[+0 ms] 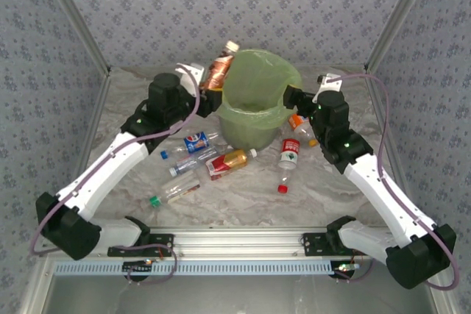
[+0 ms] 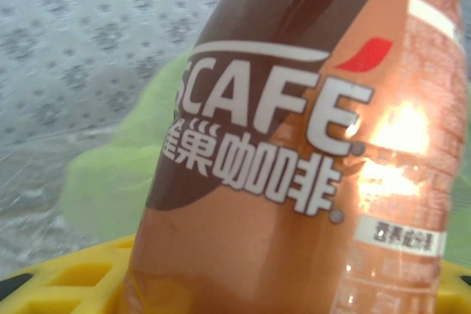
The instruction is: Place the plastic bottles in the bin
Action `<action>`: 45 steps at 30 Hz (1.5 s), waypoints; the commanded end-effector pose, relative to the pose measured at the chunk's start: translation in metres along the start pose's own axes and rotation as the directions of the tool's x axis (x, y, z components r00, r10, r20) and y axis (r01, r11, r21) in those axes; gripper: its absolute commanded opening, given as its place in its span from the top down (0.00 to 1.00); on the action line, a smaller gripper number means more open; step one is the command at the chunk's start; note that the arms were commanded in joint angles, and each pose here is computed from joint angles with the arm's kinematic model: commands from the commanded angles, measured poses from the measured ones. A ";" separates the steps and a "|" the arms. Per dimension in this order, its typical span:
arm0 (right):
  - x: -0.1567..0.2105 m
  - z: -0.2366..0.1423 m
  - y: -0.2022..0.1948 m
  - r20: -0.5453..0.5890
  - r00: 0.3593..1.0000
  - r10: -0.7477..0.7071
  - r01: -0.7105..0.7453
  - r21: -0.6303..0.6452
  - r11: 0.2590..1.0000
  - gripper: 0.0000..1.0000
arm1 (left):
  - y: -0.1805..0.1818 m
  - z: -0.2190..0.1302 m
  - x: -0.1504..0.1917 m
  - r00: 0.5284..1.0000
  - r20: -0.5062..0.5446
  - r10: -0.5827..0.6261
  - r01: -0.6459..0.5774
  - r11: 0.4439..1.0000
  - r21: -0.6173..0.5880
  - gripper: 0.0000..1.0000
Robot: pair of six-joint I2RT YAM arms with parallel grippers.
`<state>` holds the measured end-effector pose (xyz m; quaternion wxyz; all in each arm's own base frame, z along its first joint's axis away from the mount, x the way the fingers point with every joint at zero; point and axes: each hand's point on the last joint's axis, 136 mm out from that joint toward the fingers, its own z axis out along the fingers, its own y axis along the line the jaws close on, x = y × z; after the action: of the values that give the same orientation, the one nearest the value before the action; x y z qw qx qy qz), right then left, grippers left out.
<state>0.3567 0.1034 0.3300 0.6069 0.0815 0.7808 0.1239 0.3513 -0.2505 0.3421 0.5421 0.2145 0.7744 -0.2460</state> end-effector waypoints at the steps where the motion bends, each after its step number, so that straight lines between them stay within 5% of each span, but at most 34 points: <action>1: -0.002 -0.008 -0.011 0.010 1.000 0.021 -0.022 0.039 0.999 0.01 | -0.031 0.008 -0.017 0.988 0.021 0.151 -0.152 0.976 0.154 0.57; 10: -0.003 -0.024 -0.023 0.005 1.000 0.016 -0.017 0.071 0.997 0.01 | -0.038 0.047 0.008 0.891 -0.146 0.430 -0.373 0.876 0.306 0.58; 26: -0.001 -0.038 -0.039 0.002 1.000 0.017 -0.017 0.120 0.993 0.01 | -0.029 0.091 0.060 0.720 -0.416 0.555 -0.340 0.805 0.486 0.59; 36: 0.002 -0.037 -0.046 -0.007 1.000 0.026 -0.024 0.147 0.989 0.01 | -0.023 0.106 0.079 0.642 -0.480 0.599 -0.354 0.786 0.508 0.48; 41: 0.003 -0.037 -0.049 -0.009 1.000 0.027 -0.025 0.156 0.987 0.01 | -0.026 0.102 0.071 0.654 -0.458 0.602 -0.360 0.780 0.511 0.34; 45: 0.006 -0.035 -0.051 -0.020 0.999 0.042 -0.038 0.162 0.986 0.01 | -0.020 0.107 0.042 0.708 -0.420 0.568 -0.406 0.813 0.417 0.25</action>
<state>0.3257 0.0604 0.3237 0.5938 0.1270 0.7904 0.0807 0.3969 -0.3285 0.2511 0.2785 0.5636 0.7635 -0.1478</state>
